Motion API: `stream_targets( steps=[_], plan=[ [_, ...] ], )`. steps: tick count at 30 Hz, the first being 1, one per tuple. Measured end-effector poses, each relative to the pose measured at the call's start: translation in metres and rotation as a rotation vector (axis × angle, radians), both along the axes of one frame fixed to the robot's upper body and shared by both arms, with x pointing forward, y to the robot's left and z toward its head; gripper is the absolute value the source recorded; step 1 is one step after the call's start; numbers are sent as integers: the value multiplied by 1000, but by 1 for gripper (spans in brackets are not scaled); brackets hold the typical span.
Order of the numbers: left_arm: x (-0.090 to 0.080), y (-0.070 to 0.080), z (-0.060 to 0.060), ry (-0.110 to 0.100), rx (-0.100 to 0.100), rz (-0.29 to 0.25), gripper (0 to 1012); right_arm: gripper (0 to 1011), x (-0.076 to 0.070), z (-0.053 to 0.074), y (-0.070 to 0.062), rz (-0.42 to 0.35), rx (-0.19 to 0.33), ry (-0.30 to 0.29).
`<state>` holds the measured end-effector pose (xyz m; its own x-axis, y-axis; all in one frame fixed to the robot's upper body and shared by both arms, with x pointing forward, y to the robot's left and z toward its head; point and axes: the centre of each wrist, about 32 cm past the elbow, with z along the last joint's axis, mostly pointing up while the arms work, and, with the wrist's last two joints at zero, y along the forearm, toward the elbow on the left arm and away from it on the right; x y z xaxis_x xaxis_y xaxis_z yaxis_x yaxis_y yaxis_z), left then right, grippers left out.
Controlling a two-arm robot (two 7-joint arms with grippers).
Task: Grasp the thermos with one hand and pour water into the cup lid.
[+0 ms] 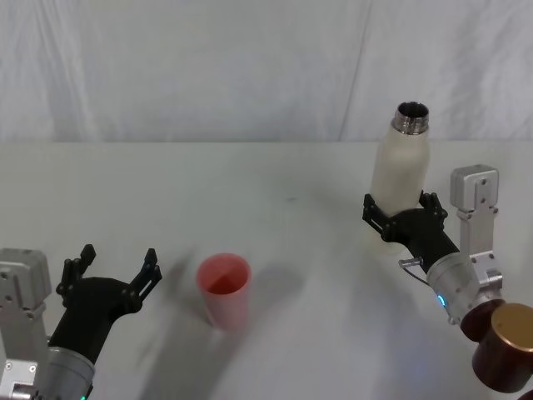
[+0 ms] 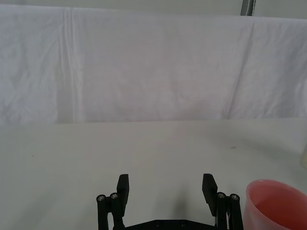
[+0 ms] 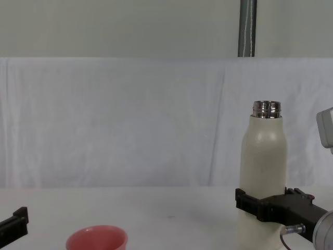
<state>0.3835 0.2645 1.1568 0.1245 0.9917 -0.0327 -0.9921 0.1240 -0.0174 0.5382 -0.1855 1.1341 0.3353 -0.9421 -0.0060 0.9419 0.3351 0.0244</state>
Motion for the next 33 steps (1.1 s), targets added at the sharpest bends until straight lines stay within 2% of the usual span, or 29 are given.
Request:
stream_targets(
  steps=[22,29,33],
  plan=[
    [0,0,0,0,0,0,1001,949,0,0,0,0,0,0],
    [0,0,0,0,0,0,1001,949,6,10,1,-2,-12,-27],
    [0,0,0,0,0,0,1001,949,7,19,1,7,-34,-54]
  ],
)
